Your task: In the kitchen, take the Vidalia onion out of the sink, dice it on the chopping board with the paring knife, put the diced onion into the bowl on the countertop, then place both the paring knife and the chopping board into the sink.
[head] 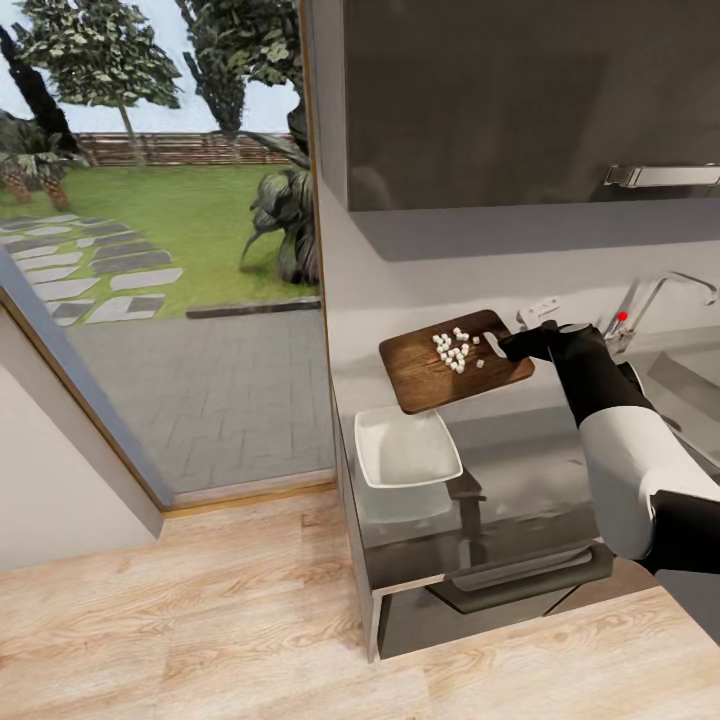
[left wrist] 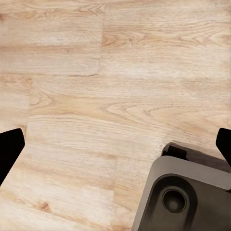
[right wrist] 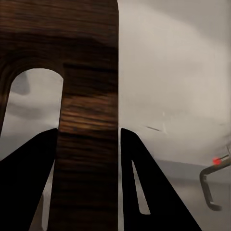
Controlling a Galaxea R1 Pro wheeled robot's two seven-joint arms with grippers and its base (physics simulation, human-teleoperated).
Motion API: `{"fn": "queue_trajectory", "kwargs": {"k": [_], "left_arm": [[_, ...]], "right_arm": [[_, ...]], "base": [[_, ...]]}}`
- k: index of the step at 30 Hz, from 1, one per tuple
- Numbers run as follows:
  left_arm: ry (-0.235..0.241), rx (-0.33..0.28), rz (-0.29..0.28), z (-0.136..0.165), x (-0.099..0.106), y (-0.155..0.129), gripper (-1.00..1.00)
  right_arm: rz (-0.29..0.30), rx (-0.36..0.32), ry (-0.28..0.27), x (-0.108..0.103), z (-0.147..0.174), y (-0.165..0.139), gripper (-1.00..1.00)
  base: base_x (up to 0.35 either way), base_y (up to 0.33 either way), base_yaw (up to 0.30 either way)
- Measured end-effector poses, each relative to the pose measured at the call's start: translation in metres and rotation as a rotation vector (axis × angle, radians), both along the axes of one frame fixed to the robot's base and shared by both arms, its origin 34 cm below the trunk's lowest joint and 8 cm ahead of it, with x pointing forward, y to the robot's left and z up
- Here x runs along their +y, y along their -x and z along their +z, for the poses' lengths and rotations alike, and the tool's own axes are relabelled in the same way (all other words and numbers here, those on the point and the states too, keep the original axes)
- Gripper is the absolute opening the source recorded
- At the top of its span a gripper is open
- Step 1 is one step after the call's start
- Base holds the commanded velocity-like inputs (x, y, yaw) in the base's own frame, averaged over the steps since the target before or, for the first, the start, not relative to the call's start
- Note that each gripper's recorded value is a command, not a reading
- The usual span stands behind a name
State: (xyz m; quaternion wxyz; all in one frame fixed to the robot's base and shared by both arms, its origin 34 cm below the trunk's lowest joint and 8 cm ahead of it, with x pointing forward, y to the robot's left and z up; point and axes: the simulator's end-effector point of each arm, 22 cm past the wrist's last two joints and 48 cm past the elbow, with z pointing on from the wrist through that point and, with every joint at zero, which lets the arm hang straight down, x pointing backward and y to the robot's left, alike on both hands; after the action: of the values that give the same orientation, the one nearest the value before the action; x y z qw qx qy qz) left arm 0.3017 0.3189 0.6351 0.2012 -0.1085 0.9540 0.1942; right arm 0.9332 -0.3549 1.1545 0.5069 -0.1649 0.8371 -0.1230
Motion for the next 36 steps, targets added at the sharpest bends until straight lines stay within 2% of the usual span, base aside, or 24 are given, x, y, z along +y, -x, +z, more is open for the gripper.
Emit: {"fn": "queue_trajectory", "kwargs": {"k": [29, 36], "left_arm": [[-0.004, 0.000, 0.001, 0.0002, 0.0033, 0.0001, 1.00], [-0.003, -0.002, 0.000, 0.0003, 0.0032, -0.0004, 1.00]], "right_arm": [[0.008, -0.004, -0.014, 0.0061, 0.0000, -0.0010, -1.00], [0.016, -0.027, -0.006, 0.0086, 0.0065, -0.0033, -1.00]], "base": [[0.000, 0.000, 0.000], [0.000, 0.000, 0.000]]}}
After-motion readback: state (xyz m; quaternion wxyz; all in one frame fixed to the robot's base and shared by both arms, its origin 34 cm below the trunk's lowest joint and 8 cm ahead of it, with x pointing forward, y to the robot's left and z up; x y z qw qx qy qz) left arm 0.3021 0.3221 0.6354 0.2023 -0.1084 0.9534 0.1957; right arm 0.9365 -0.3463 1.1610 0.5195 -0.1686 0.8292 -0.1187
